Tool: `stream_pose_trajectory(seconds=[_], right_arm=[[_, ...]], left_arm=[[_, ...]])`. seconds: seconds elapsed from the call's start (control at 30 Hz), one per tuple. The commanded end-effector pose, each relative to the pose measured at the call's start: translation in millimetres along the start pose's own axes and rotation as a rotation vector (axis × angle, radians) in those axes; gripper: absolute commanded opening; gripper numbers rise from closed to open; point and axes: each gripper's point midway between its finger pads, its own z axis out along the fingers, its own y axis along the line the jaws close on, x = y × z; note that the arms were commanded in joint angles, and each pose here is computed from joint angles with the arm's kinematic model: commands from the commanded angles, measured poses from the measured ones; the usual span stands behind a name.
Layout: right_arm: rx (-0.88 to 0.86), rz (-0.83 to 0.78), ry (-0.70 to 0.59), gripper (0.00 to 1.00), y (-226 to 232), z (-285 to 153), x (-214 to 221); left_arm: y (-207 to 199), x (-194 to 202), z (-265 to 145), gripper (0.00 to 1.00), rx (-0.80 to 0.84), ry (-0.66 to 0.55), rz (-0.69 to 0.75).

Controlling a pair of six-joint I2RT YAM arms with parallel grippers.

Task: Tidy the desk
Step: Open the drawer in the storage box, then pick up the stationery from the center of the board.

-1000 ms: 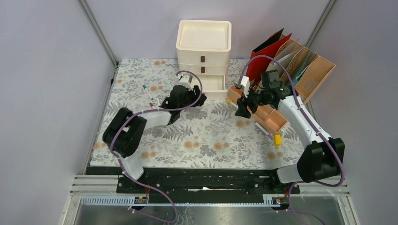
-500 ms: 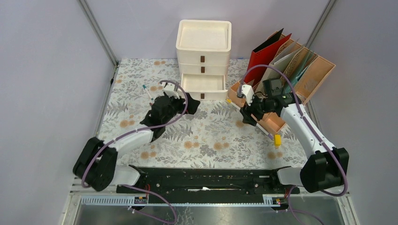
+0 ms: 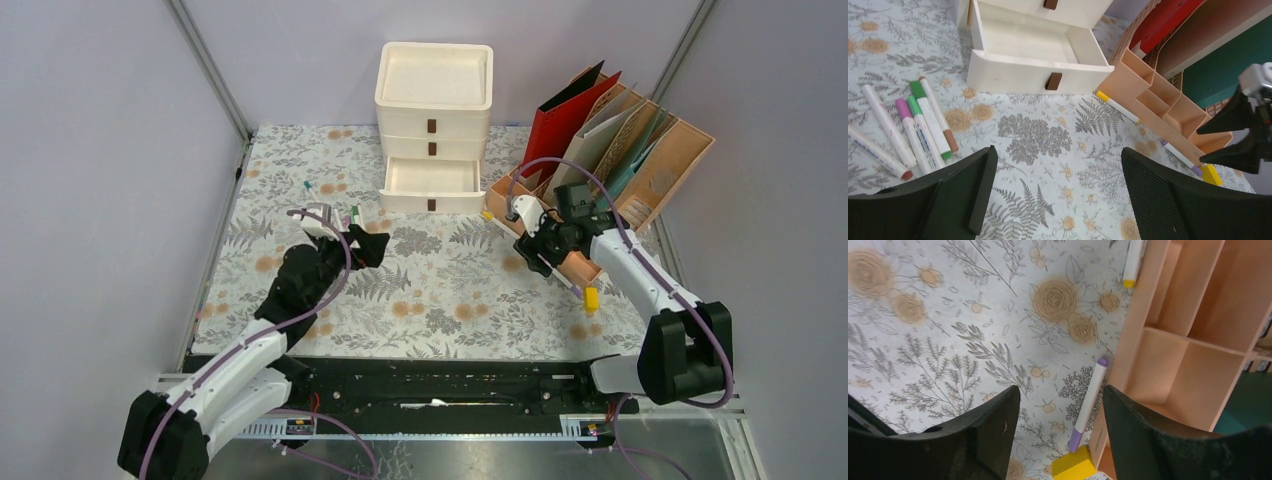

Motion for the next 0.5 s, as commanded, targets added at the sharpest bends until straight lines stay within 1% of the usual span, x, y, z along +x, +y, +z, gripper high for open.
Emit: stream_pose_trajectory(seconds=[0.0,0.27,0.47], right_arm=[[0.091,0.043,0.068,0.67,-17.6,13.4,18.6],[0.102,0.086,0.183,0.57,-17.8,33.4,50.3],[0.136,0.109,0.269,0.55,-22.1,41.8,71.0]], left_arm=[[5.3,2.5,-14.3,0.99,-0.010,-0.023,-0.033],[1.9,3.0,-14.9,0.99,0.006,-0.018,-0.037],[1.6,5.5,-13.8,0.99,0.010,-0.008,-0.040]])
